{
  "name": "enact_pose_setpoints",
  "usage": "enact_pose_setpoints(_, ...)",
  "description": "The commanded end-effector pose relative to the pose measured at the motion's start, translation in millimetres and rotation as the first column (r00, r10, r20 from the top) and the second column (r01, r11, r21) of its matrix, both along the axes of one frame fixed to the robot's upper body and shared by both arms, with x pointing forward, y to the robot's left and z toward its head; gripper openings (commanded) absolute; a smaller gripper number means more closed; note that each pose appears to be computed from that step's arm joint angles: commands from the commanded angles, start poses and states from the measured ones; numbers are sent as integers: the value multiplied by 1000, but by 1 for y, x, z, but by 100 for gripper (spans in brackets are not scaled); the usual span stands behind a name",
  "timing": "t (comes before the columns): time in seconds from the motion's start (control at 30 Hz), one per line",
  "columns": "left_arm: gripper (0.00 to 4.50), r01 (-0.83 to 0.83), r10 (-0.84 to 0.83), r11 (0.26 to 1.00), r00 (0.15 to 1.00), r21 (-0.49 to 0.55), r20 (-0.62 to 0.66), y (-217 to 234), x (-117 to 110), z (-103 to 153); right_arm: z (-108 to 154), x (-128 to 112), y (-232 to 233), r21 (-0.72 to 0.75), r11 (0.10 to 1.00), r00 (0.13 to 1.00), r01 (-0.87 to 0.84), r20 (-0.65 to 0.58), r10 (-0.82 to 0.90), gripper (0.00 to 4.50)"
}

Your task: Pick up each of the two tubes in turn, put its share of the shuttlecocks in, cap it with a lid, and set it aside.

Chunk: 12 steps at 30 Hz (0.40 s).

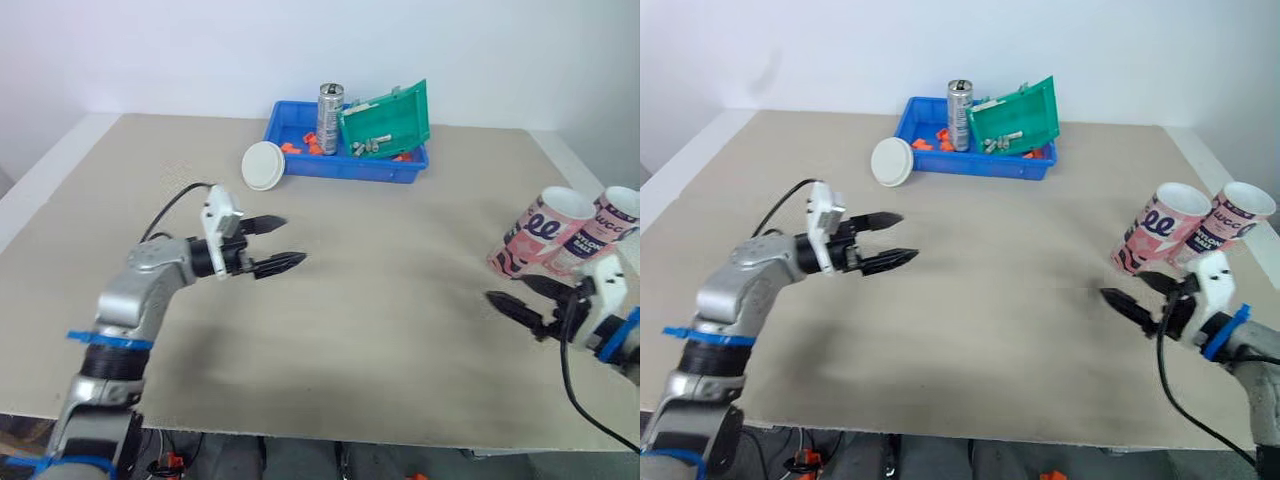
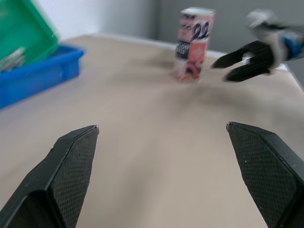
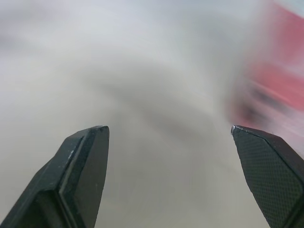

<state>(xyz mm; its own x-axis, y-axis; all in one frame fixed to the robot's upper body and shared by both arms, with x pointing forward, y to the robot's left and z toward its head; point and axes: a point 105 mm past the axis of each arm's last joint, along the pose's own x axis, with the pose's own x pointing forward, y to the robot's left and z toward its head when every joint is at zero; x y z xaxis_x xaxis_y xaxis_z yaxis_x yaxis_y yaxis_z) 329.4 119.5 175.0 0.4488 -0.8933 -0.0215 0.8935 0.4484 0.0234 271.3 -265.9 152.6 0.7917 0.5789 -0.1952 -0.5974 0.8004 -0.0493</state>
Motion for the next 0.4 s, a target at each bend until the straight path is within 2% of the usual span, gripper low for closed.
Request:
enact_pose_setpoints(0.03, 450, -72, 72, 997, 997, -12, 20, 17, -3, 7, 11, -1, 31, 18, 992, 992, -122, 38, 121, 441)
enact_pose_setpoints(0.17, 450, -139, 139, 990, 990, -7, -14, 32, -6, -5, 2, 1, 55, 29, 979, 980, -200, 23, 199, 441)
enact_pose_setpoints(0.4, 450, -191, 191, 982, 981, -6, -29, 40, -8, -21, -17, 10, 74, 51, 975, 976, -216, 10, 215, 441)
